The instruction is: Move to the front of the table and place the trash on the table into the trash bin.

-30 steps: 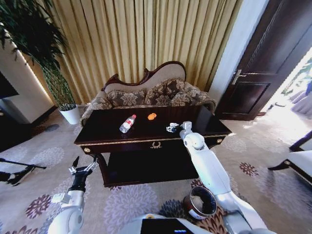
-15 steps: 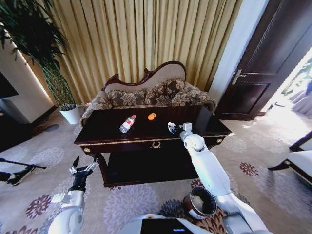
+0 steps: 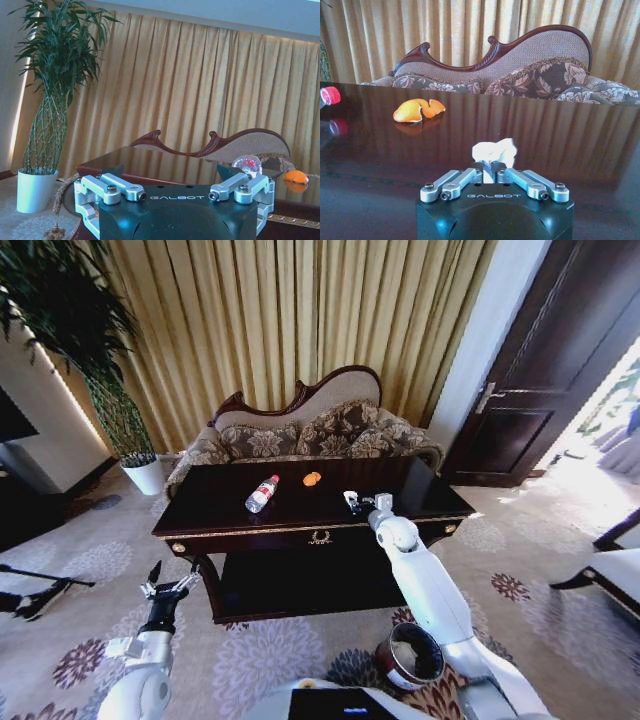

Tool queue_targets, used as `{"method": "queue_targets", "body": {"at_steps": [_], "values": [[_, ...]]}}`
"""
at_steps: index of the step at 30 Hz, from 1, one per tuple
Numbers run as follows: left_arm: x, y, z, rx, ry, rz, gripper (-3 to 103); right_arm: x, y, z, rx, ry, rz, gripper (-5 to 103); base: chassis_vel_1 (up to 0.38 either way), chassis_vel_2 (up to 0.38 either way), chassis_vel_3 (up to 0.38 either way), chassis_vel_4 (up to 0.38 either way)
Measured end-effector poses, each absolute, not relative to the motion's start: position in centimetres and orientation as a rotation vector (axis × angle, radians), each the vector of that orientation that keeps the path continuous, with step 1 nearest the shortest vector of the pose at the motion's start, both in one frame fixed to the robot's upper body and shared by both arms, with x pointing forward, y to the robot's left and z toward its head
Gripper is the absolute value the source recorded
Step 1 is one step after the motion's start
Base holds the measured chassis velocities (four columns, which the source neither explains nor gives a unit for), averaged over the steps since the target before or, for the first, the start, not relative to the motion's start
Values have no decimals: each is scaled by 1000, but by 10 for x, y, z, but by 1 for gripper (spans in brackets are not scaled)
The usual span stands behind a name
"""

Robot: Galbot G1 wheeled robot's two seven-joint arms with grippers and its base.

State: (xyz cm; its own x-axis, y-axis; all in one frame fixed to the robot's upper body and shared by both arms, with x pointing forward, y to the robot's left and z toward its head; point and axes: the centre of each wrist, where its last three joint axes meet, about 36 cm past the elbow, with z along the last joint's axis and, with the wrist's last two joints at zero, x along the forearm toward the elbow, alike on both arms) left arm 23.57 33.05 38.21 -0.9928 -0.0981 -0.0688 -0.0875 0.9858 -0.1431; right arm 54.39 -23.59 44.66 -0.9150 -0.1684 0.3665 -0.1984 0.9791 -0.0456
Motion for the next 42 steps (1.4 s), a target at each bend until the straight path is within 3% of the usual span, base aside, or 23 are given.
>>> {"method": "queue_targets", "body": {"at_steps": [2,7,17,26,42], "values": [[236,330,382,-141,3055,-216,100,543,-237,446,264,-2759,114,2,0,0,0,0],[236,330,382,-140,3054,-217,100,539,-238,447,262,-2766,110,0,0,0,0,0],[237,332,383,-143,3049,-214,100,523,-245,467,240,-2845,33,0,0,0,0,0],[236,331,383,-144,3049,-216,100,499,-252,491,206,-3009,-210,0,0,0,0,0],[237,330,387,-127,3042,-208,100,482,-262,495,158,-3052,-229,0,0,0,0,0]]}}
